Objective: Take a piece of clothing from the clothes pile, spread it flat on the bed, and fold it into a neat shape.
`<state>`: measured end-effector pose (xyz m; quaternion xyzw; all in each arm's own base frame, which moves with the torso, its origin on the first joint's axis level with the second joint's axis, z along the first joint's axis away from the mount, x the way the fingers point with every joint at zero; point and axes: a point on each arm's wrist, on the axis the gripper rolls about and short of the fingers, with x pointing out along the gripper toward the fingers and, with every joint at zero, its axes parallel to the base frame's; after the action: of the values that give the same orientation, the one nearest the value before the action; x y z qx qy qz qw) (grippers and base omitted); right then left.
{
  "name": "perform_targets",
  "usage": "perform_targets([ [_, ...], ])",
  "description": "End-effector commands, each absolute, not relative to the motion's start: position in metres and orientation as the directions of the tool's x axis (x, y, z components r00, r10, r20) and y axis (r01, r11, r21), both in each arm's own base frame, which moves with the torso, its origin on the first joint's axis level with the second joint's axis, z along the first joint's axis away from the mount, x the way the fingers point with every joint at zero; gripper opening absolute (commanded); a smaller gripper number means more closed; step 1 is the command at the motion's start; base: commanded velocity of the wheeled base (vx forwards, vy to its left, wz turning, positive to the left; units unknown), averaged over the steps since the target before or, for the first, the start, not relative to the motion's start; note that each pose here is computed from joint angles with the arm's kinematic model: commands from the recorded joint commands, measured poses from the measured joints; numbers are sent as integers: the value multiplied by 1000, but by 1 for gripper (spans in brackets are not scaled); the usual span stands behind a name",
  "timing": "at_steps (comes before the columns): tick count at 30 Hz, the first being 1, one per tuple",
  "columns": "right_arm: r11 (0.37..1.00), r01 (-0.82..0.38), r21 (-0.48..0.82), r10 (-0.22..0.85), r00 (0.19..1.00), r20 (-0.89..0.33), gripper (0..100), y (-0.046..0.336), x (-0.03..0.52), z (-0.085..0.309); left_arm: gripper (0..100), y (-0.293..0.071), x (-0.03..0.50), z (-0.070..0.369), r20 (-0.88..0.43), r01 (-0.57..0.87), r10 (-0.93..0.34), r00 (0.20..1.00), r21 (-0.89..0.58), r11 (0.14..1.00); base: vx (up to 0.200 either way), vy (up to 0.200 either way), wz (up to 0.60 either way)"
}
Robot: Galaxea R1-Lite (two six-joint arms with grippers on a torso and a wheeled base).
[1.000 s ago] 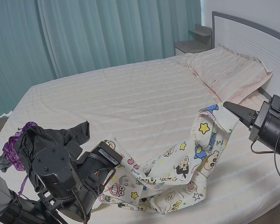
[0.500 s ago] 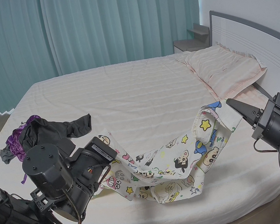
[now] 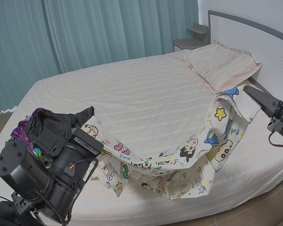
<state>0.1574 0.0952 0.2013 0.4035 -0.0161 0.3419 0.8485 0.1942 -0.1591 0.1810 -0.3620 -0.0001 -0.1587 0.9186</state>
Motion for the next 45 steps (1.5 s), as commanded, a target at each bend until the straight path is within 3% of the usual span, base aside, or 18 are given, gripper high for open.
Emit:
perform_targets([
  [1,408,-677,612,553,717,424,0,81,135,225,0,-143,176,208,215,349,-278,936,-663,662,0,0,0],
  [5,393,-749,533,564,654,504,0,80,133,253,0,-133,167,223,243,361,-267,932,-647,672,0,0,0],
  [10,453,-710,539,539,700,469,0,77,148,278,0,-120,161,248,270,356,-235,934,-643,678,0,0,0],
  [15,466,-732,497,516,681,519,0,70,154,316,0,-98,147,276,276,333,-197,941,-641,692,0,0,0],
  [20,474,-714,515,556,697,453,0,72,163,332,0,-92,139,280,202,291,-210,956,-627,723,0,0,0],
  [32,571,-546,613,503,823,264,0,70,229,287,0,-103,188,239,7,110,-135,991,-624,774,0,0,0],
  [38,585,-542,603,494,828,266,0,70,280,269,0,-110,219,214,-94,34,-128,987,-659,752,0,0,0],
  [45,602,-488,633,474,856,209,0,68,317,244,0,-105,258,201,-139,-8,-115,984,-670,742,200,0,0],
])
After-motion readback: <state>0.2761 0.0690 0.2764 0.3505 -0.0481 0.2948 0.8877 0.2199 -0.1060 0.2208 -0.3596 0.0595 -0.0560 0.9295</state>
